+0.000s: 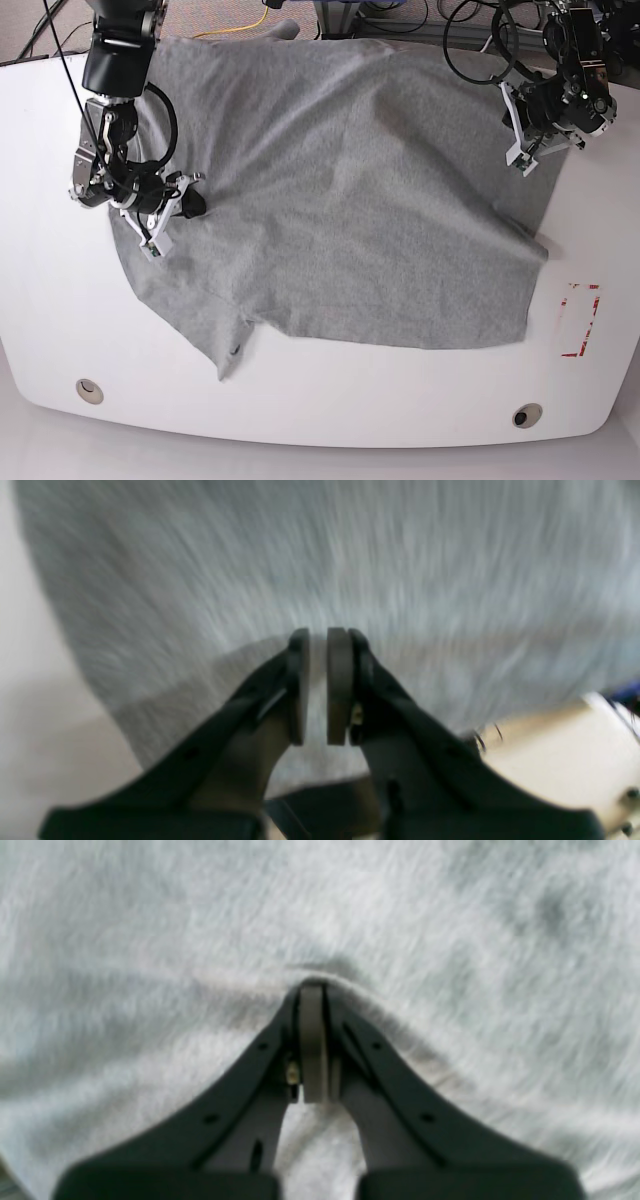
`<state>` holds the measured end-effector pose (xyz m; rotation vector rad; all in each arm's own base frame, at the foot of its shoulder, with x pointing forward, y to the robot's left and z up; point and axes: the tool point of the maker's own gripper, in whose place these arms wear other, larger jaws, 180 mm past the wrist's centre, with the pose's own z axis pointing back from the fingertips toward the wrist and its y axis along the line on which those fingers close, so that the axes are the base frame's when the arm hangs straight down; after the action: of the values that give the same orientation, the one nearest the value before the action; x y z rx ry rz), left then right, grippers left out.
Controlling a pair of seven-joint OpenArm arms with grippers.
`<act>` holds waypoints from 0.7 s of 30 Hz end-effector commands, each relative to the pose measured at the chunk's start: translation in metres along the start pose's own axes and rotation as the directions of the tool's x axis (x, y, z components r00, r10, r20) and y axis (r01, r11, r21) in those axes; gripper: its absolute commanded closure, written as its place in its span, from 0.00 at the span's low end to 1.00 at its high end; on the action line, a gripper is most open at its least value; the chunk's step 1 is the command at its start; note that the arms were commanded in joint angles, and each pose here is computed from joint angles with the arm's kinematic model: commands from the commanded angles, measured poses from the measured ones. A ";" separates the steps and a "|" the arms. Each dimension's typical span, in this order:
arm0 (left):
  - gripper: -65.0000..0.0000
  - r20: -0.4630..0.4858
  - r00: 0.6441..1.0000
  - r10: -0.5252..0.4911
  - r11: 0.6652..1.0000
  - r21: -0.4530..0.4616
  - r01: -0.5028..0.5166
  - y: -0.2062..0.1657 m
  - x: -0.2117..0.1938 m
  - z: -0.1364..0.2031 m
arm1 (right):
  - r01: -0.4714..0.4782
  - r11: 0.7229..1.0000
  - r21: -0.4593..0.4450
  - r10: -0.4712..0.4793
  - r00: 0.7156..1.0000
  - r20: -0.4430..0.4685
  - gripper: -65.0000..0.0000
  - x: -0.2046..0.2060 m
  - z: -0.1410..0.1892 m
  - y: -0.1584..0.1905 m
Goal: Layout the t-shirt on the table in an organized manner, then fold the t-shirt properly
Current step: 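Lift the folded hem with both grippers and unfold it back over the shirt, then lower both grippers onto the shirt body near its hem corners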
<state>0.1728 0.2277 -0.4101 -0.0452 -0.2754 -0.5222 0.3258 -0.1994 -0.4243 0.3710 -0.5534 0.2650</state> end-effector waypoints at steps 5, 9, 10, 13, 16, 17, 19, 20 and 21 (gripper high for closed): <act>0.93 -0.019 1.000 -0.011 1.000 0.001 0.011 -0.001 -0.012 0.004 | 0.004 0.993 -0.117 -0.017 0.994 -0.105 0.98 -0.005 -0.012 -0.044; 0.93 -0.021 1.000 -0.008 1.000 0.003 0.008 0.000 -0.014 0.004 | 0.003 0.991 -0.133 -0.017 0.994 -0.105 0.98 0.004 -0.015 -0.052; 0.93 -0.021 1.000 -0.004 1.000 0.009 0.004 0.002 -0.014 0.005 | -0.001 0.990 -0.138 -0.013 0.995 -0.101 0.98 0.007 -0.016 -0.053; 0.93 -0.016 1.000 0.022 0.999 0.029 -0.021 0.011 -0.017 0.009 | -0.016 0.988 -0.151 0.005 0.997 -0.071 0.98 0.020 -0.014 -0.056; 0.93 -0.011 0.999 0.040 0.998 0.046 -0.039 0.017 -0.019 0.012 | -0.024 0.988 -0.154 0.016 0.998 -0.056 0.97 0.032 -0.013 -0.056; 0.93 -0.010 0.999 0.041 0.998 0.049 -0.040 0.018 -0.018 0.013 | -0.026 0.988 -0.155 0.019 0.999 -0.048 0.97 0.037 -0.012 -0.056; 0.93 -0.006 0.999 0.038 0.998 0.052 -0.038 0.019 -0.017 0.014 | -0.032 0.987 -0.158 0.024 0.998 -0.051 0.97 0.042 -0.010 -0.057; 0.93 -0.005 0.999 0.037 0.998 0.054 -0.037 0.019 -0.016 0.014 | -0.038 0.986 -0.164 0.030 0.998 -0.052 0.97 0.044 -0.007 -0.058; 0.93 -0.003 0.999 0.036 0.998 0.055 -0.036 0.019 -0.015 0.014 | -0.046 0.984 -0.170 0.038 0.998 -0.052 0.97 0.047 -0.005 -0.058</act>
<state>0.1581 0.2542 -0.4081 -0.0023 -0.2491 -0.4651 0.3841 -0.2240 -0.4261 0.2666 -0.5628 0.2509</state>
